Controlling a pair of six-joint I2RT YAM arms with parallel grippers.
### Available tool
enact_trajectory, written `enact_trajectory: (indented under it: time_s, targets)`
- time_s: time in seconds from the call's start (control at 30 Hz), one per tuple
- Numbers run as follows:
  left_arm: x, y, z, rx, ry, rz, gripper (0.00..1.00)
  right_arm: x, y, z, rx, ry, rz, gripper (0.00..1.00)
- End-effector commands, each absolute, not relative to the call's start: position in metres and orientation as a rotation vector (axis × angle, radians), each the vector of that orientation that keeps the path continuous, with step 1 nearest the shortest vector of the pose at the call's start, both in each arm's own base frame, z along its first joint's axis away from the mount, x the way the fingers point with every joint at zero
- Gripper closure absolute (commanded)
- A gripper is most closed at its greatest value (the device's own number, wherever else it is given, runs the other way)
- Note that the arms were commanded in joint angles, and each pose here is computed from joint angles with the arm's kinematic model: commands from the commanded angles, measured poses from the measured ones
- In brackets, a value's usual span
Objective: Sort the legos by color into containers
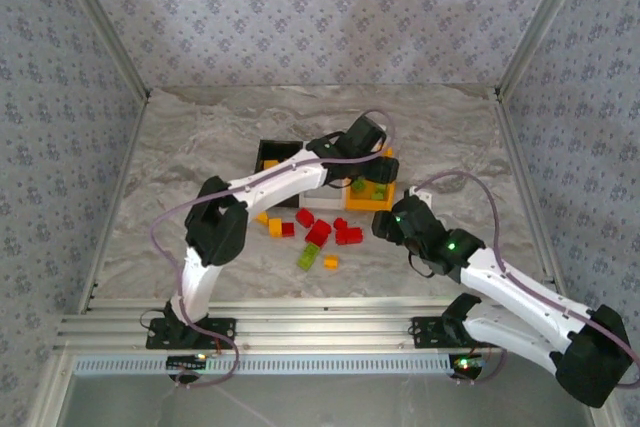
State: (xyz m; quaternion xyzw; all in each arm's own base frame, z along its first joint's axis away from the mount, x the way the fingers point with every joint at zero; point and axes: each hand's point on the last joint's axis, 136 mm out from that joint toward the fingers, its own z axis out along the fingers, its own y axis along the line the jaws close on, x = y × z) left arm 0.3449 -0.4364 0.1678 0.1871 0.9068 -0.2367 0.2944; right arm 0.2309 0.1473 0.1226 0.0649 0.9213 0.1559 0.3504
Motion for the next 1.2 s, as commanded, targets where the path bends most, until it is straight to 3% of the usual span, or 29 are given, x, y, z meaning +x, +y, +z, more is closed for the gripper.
enact_trajectory:
  time_s: [0.0,0.03,0.07,0.3,0.6,0.97,1.17]
  targets:
    - [0.327,-0.412,0.232,0.437,2.281,-0.75,0.11,0.227,0.161,0.118,0.117,2.397,0.442,0.22]
    - [0.32,-0.403,0.234,0.426,2.275,-0.761,0.1,0.226,0.166,0.117,0.098,2.4,0.449,0.22]
    - [0.312,-0.392,0.234,0.411,2.272,-0.77,0.01,0.225,0.172,0.115,0.077,2.408,0.454,0.21]
    - [0.239,-0.302,0.207,0.31,2.281,-0.704,0.01,0.205,0.224,0.093,-0.152,2.478,0.484,0.2]
    - [0.183,-0.191,0.156,0.045,2.324,-0.631,0.01,0.176,0.293,0.069,-0.421,2.524,0.482,0.22]
    - [0.172,-0.153,0.146,-0.06,2.299,-0.599,0.01,0.181,0.299,0.03,-0.426,2.618,0.292,0.34]
    - [0.174,-0.152,0.144,-0.064,2.295,-0.587,0.01,0.181,0.295,0.022,-0.418,2.637,0.254,0.51]
